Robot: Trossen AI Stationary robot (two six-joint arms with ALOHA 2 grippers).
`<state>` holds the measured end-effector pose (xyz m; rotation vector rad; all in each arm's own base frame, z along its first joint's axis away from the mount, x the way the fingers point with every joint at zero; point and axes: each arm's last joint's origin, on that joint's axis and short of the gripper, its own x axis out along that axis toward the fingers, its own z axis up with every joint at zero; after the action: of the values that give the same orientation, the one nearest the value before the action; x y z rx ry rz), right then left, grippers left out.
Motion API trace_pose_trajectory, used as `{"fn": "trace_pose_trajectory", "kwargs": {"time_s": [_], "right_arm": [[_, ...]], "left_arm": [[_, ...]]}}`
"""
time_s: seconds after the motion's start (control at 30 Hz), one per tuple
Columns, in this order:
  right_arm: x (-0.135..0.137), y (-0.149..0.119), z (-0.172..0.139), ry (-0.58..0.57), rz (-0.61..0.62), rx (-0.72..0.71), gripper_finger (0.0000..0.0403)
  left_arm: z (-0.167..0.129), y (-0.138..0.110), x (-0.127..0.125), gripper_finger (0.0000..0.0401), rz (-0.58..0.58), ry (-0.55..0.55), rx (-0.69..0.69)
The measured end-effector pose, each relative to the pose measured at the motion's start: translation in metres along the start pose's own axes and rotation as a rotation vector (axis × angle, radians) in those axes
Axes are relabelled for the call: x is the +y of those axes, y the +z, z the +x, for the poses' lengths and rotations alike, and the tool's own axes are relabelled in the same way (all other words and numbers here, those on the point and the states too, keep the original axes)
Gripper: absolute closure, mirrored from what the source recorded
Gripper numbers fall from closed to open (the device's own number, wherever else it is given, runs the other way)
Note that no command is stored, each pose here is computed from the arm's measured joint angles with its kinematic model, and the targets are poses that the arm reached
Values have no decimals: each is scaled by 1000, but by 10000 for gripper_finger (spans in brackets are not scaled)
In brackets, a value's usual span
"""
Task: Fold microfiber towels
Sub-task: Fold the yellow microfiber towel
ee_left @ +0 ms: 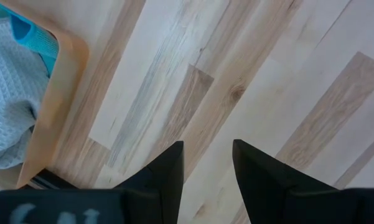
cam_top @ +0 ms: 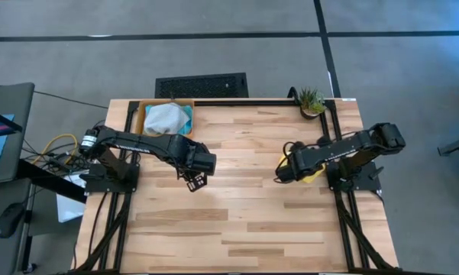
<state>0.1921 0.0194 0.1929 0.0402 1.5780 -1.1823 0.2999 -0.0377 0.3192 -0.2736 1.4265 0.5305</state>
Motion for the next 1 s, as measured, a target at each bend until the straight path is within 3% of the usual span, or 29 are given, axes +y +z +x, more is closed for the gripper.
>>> {"fn": "trace_pose_trajectory", "kwargs": {"time_s": [0.5,0.7,1.0], "right_arm": [[3,-18,27,-15,-40,161,386],[6,-16,27,31,-120,174,352],[9,-15,27,89,-109,198,275]], "left_arm": [[0,0,0,271,21,0,0],[0,0,0,271,23,0,1],[0,0,0,271,23,1,1]]}}
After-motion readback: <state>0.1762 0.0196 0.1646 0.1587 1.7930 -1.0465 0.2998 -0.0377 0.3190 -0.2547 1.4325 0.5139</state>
